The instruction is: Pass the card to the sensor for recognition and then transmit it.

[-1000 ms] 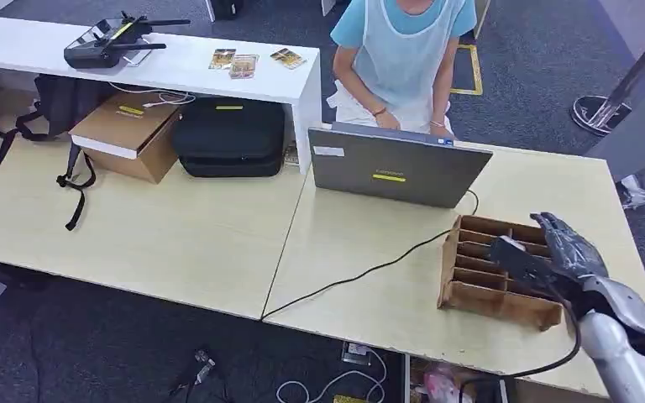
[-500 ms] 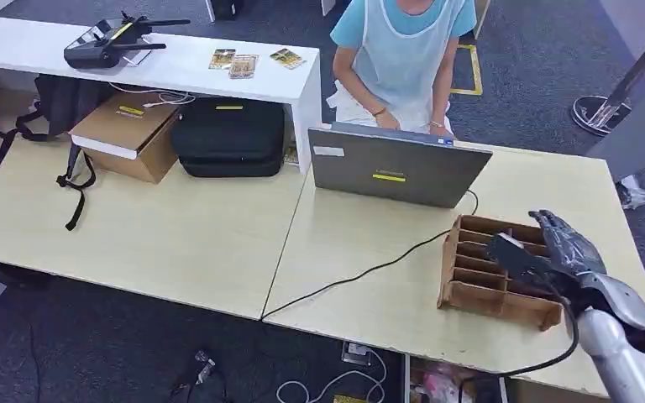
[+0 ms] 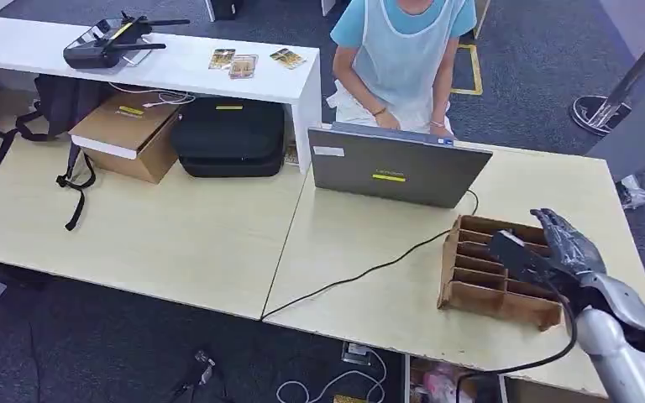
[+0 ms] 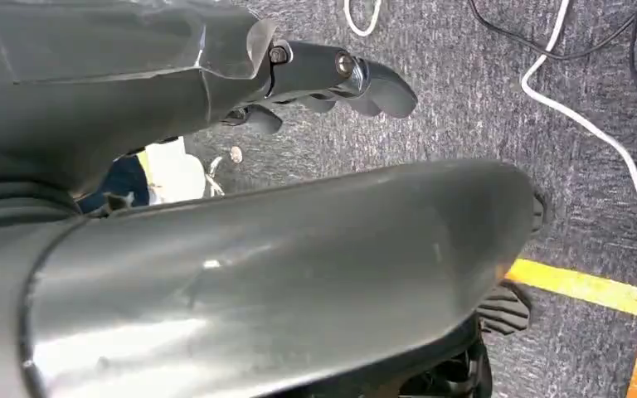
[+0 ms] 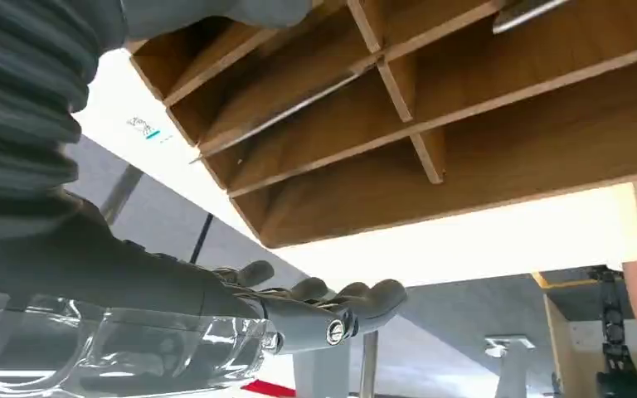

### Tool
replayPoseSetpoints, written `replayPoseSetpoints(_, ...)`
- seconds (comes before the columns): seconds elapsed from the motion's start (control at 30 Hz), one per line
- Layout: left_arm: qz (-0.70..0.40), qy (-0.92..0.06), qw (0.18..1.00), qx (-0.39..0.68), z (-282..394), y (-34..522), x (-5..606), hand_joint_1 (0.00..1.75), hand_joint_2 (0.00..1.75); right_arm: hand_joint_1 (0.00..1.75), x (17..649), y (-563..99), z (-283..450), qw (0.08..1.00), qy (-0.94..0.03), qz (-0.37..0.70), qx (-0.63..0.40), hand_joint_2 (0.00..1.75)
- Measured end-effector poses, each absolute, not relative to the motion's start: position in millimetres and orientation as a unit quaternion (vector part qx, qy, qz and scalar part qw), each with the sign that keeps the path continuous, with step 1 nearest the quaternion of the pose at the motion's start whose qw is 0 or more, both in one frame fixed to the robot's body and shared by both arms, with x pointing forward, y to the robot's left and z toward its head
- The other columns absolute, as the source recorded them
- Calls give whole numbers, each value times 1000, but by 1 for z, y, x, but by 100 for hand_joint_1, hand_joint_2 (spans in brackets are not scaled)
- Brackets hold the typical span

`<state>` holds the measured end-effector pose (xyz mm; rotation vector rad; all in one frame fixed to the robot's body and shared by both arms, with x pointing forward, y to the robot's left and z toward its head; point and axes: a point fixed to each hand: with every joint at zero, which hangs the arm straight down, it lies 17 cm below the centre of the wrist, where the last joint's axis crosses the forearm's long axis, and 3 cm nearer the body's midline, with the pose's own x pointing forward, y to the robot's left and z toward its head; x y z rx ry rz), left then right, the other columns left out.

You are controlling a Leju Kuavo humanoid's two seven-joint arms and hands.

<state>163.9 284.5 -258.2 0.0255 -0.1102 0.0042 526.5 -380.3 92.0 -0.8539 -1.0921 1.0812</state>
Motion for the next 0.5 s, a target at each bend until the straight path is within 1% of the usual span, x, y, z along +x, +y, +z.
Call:
replayPoseSetpoints(0.17, 0, -55, 998, 12, -258, 281, 164, 0, 0, 16, 521, -389, 87, 646, -476, 466, -373, 175)
replayPoseSetpoints(0.27, 2, -55, 998, 13, -258, 282, 163, 0, 0, 10, 517, -395, 88, 650, -481, 455, -374, 175)
replayPoseSetpoints(0.4, 6, -54, 998, 16, -259, 283, 162, 0, 0, 12, 508, -404, 92, 651, -484, 442, -384, 175)
replayPoseSetpoints(0.43, 6, -53, 998, 17, -259, 283, 162, 0, 0, 16, 506, -405, 93, 650, -485, 441, -386, 175)
replayPoseSetpoints(0.5, 6, -53, 998, 17, -259, 283, 161, 0, 0, 14, 503, -407, 96, 649, -486, 438, -388, 175)
